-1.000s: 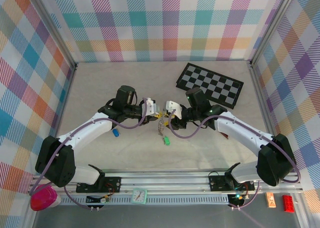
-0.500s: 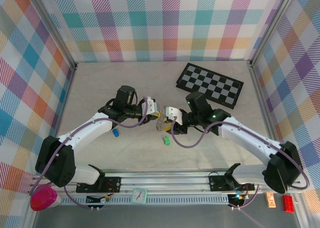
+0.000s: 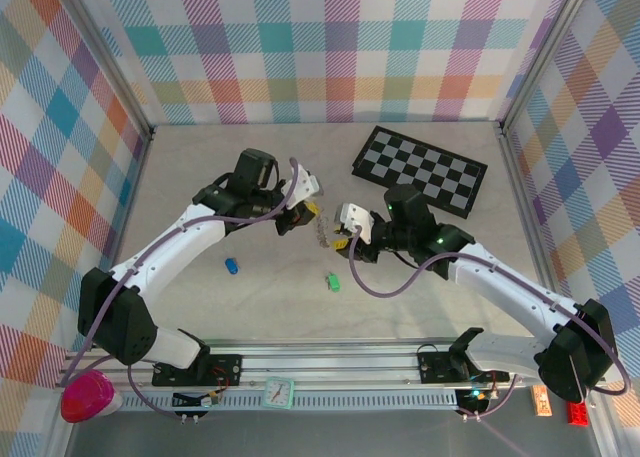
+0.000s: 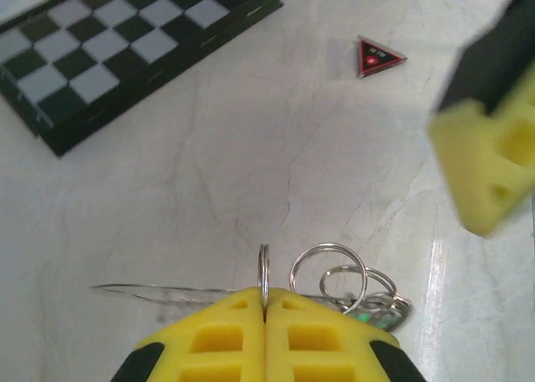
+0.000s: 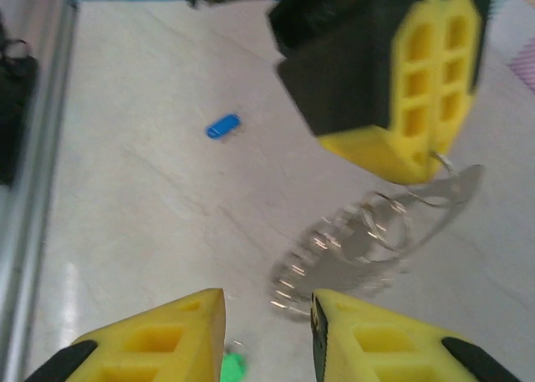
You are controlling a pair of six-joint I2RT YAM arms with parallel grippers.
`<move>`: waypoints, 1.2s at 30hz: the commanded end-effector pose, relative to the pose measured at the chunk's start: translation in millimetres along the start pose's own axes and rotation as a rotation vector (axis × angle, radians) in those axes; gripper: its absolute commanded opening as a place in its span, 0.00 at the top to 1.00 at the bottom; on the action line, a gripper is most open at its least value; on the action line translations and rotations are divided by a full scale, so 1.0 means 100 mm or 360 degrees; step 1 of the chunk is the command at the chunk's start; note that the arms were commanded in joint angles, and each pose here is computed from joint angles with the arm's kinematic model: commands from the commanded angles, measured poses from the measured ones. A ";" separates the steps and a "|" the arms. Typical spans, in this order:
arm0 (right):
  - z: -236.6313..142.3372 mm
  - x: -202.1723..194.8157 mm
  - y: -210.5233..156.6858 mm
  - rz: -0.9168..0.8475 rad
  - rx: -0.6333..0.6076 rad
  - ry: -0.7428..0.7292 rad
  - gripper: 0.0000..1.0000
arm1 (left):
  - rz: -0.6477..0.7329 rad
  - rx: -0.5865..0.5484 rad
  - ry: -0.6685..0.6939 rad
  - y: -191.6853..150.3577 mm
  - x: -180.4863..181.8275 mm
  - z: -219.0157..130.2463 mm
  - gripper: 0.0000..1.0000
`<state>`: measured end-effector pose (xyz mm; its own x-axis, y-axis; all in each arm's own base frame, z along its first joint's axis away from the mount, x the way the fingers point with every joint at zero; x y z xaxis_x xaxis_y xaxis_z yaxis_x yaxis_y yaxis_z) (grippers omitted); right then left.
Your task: Put the keys on the keyring
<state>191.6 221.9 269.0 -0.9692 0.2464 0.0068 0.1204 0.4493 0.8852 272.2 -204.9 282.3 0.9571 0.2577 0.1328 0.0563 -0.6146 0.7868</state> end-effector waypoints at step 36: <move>1.01 -0.26 -0.26 -0.0057 -0.0716 -0.0534 0.76 | -0.2822 0.0407 0.0371 0.13 0.08 -0.24 1.00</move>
<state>235.9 292.7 189.6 -0.8527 0.5181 -0.0664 -0.0054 0.1185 0.9929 276.2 -193.6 305.4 -0.2143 0.7904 -0.5739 0.9421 0.3224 0.0922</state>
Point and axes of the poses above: each hand's point on the last joint's axis, 136 mm out from that joint toward the fingers, its own z axis out along the fingers, its own x axis along the line the jaws close on, y = z × x, the point moved 9 cm from there along -z, back along the fingers, and after that the axes turned 9 degrees about z, right-handed, at the moved point
